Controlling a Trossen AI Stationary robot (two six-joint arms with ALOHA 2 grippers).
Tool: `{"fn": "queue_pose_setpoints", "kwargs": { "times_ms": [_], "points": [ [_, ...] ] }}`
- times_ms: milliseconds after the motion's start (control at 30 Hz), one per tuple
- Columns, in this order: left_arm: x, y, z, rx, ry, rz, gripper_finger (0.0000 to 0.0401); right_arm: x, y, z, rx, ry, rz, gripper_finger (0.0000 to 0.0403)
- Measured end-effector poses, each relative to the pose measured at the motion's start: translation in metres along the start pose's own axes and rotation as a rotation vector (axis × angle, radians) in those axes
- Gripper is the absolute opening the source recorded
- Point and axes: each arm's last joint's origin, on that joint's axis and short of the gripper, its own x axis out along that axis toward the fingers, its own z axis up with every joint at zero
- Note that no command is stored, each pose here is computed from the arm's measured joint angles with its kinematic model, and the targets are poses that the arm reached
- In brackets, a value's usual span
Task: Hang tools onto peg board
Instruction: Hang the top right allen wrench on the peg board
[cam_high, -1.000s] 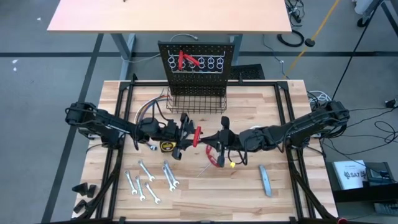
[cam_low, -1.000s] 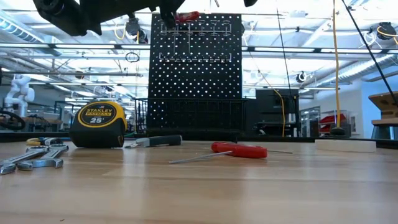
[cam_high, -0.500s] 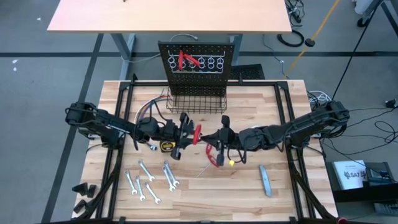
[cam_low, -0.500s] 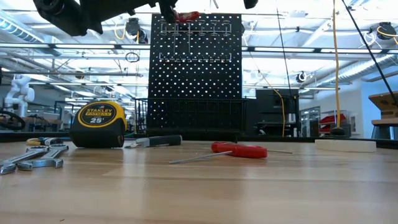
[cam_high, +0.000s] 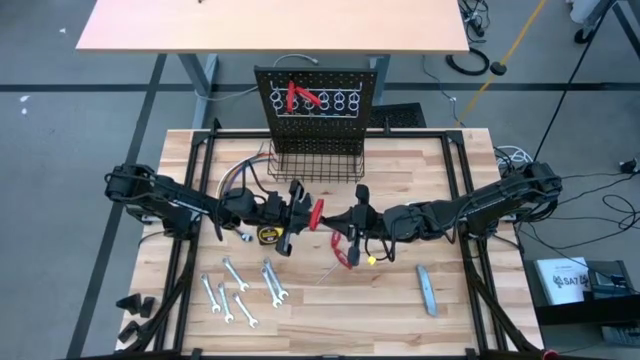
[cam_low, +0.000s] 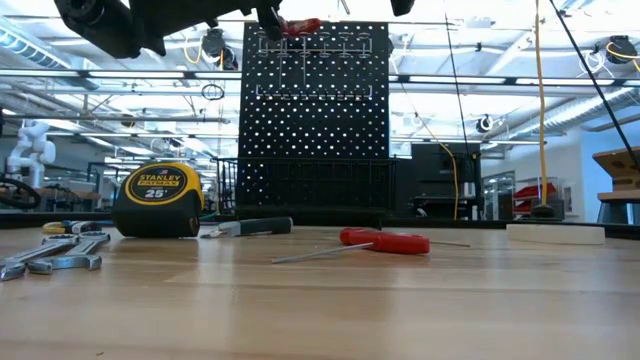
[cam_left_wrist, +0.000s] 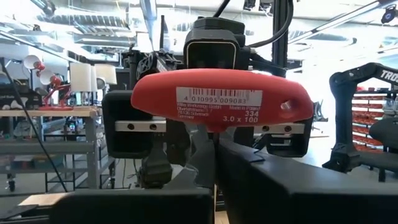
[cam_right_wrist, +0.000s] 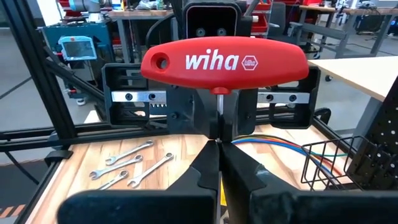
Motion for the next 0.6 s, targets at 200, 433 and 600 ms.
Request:
{"fn": "queue_pose_setpoints", "kwargs": {
  "times_ms": [200, 433, 600],
  "points": [
    [0.0, 0.0, -0.001, -0.001, 0.011, 0.015, 0.0004, 0.0, -0.001, -0.002, -0.019, 0.016, -0.03, 0.003],
    [0.0, 0.001, -0.001, -0.001, 0.013, 0.048, 0.0002, -0.003, -0.001, -0.002, -0.093, 0.025, -0.091, 0.0099],
    [-0.001, 0.006, -0.004, 0.042, 0.06, 0.13, 0.0001, -0.02, -0.011, 0.002, -0.129, 0.087, -0.254, 0.0144]
  ]
}}
